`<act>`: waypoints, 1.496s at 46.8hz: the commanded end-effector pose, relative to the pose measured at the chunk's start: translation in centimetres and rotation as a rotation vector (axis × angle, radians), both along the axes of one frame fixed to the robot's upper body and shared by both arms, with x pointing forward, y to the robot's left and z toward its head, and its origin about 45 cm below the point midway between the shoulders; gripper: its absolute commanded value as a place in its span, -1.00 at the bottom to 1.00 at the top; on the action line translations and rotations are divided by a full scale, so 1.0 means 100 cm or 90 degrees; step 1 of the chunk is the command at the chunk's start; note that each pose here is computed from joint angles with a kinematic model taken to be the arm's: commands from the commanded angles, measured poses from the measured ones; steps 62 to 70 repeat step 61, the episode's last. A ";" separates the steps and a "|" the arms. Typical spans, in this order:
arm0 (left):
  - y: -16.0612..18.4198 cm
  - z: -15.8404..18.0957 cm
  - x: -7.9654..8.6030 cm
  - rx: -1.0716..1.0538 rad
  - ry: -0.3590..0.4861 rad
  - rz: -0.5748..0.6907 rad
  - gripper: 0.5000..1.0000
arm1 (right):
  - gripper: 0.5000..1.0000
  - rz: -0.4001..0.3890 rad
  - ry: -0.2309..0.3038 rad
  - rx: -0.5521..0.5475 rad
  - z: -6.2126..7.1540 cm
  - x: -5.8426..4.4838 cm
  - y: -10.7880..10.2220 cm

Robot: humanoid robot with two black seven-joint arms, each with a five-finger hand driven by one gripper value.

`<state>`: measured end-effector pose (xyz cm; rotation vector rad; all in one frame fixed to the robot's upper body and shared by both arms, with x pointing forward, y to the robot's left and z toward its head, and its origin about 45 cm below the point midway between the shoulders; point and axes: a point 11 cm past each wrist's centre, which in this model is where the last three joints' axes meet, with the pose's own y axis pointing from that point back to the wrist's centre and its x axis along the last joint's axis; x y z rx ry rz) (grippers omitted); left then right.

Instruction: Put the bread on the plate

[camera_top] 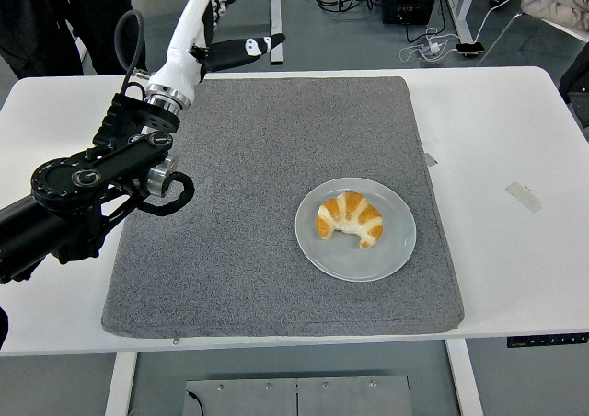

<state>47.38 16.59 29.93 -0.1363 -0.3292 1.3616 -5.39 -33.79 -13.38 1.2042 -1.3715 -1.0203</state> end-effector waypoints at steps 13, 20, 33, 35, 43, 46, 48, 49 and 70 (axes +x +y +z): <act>0.035 -0.010 0.006 -0.157 0.051 0.063 0.87 | 1.00 -0.001 0.000 0.000 0.000 0.000 0.000; 0.067 -0.022 0.019 -0.222 0.088 0.103 0.87 | 1.00 -0.001 0.000 0.000 0.000 0.000 0.000; 0.117 -0.043 0.032 -0.345 0.116 0.090 0.88 | 1.00 0.000 0.000 0.000 0.000 0.000 0.000; 0.117 -0.044 0.034 -0.358 0.117 0.082 0.88 | 1.00 -0.001 0.000 0.000 0.000 0.000 0.000; 0.136 -0.043 0.037 -0.445 0.107 0.086 0.87 | 1.00 0.000 0.000 0.001 0.000 0.000 0.000; 0.132 -0.047 0.037 -0.464 0.111 0.078 0.87 | 1.00 -0.003 -0.002 0.003 0.000 0.001 0.001; 0.126 -0.049 0.037 -0.472 0.115 0.072 0.87 | 1.00 -0.003 -0.002 0.003 0.000 0.001 0.001; 0.122 -0.050 0.037 -0.476 0.118 0.069 0.87 | 1.00 -0.002 -0.002 0.003 0.000 0.001 0.001; 0.099 -0.070 0.035 -0.516 0.170 0.064 0.87 | 1.00 -0.009 0.000 0.002 0.000 -0.001 0.001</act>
